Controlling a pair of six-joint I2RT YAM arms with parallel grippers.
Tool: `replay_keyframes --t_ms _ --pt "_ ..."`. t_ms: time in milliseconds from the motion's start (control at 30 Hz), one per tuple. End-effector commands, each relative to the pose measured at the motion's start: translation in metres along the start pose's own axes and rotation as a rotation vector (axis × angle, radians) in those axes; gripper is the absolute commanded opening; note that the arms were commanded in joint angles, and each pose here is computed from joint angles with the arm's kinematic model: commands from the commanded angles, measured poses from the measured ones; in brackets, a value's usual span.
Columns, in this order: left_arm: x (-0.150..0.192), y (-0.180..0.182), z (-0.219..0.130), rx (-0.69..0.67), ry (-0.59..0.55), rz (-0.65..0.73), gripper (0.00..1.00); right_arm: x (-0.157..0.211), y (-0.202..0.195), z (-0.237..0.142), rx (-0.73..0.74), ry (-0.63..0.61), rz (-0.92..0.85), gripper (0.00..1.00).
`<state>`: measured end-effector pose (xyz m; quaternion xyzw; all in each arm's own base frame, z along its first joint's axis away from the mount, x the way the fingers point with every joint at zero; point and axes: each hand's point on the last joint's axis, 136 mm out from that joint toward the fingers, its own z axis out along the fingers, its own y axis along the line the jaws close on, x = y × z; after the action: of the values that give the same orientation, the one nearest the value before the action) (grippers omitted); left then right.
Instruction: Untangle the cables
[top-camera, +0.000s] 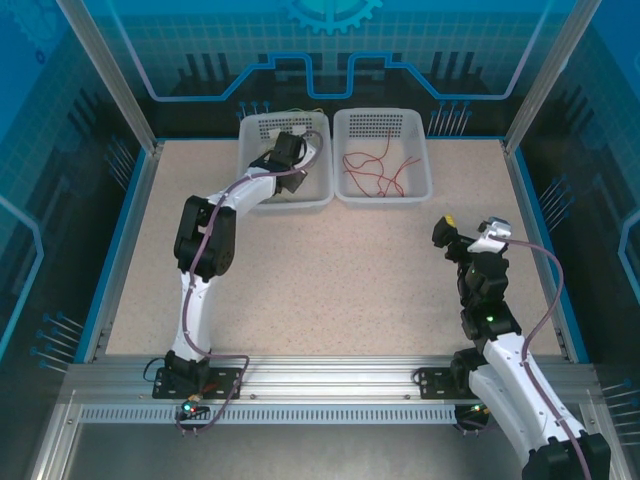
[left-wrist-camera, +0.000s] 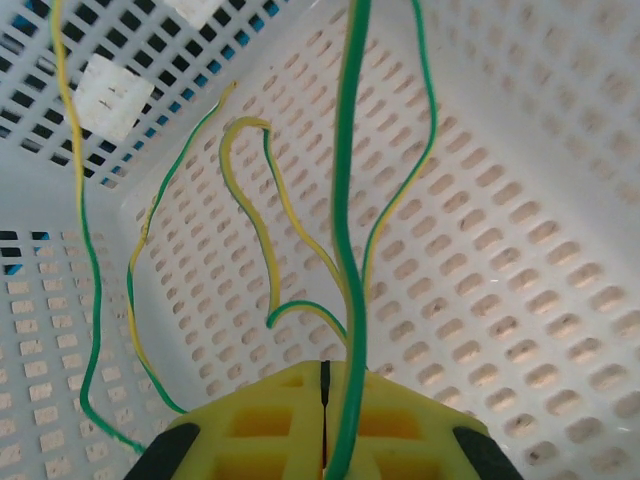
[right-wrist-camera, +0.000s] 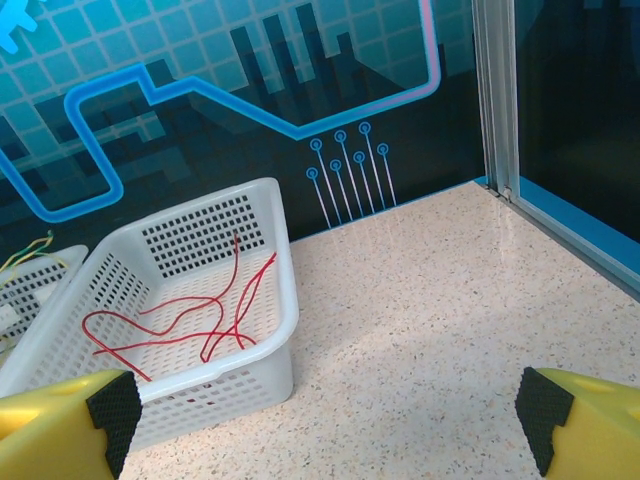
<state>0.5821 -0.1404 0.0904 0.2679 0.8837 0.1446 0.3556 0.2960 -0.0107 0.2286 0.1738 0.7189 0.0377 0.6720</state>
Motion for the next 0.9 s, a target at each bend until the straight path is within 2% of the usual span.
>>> replay_keyframes --t_ms 0,33,67,133,200,233,433,600,667,700,800,833,867 --pt "0.012 0.015 -0.013 -0.05 0.05 -0.003 0.06 -0.02 0.002 0.0 0.003 -0.044 0.03 1.0" --pt "0.011 0.017 -0.016 -0.057 0.045 -0.008 0.09 -0.021 0.002 0.0 0.002 -0.046 0.029 1.0" --pt "0.009 0.019 -0.018 -0.066 0.04 -0.011 0.16 -0.021 0.002 0.0 0.004 -0.044 0.029 1.0" --pt "0.001 0.026 -0.026 -0.092 0.016 -0.026 0.5 -0.022 0.002 0.0 0.007 -0.046 0.028 1.0" --pt "-0.012 0.031 -0.036 -0.096 -0.025 -0.04 0.7 -0.021 -0.001 0.001 0.022 -0.044 0.025 1.0" --pt "-0.019 0.034 -0.044 -0.102 -0.05 -0.045 0.76 -0.021 -0.001 0.002 0.024 -0.043 0.024 1.0" --pt "-0.057 0.046 -0.101 -0.098 -0.201 -0.1 0.81 -0.02 -0.003 0.007 0.046 -0.028 0.024 1.0" --pt "-0.058 0.049 -0.165 -0.034 -0.376 -0.236 0.85 -0.019 -0.004 0.017 0.072 -0.003 0.013 1.0" --pt "-0.042 0.052 -0.189 -0.034 -0.451 -0.341 0.85 -0.015 0.001 0.027 0.055 0.023 -0.019 1.0" --pt "-0.04 0.059 -0.212 -0.041 -0.535 -0.414 0.9 -0.012 0.008 0.034 0.026 0.044 -0.061 1.0" --pt "0.007 0.057 -0.234 -0.075 -0.645 -0.546 0.95 0.002 0.021 0.058 -0.006 0.118 -0.19 1.0" --pt "0.029 0.056 -0.236 -0.105 -0.652 -0.591 0.99 0.009 0.019 0.066 0.012 0.131 -0.226 1.0" --pt "0.048 0.056 -0.237 -0.141 -0.651 -0.62 0.99 0.013 0.018 0.071 0.028 0.141 -0.261 1.0"
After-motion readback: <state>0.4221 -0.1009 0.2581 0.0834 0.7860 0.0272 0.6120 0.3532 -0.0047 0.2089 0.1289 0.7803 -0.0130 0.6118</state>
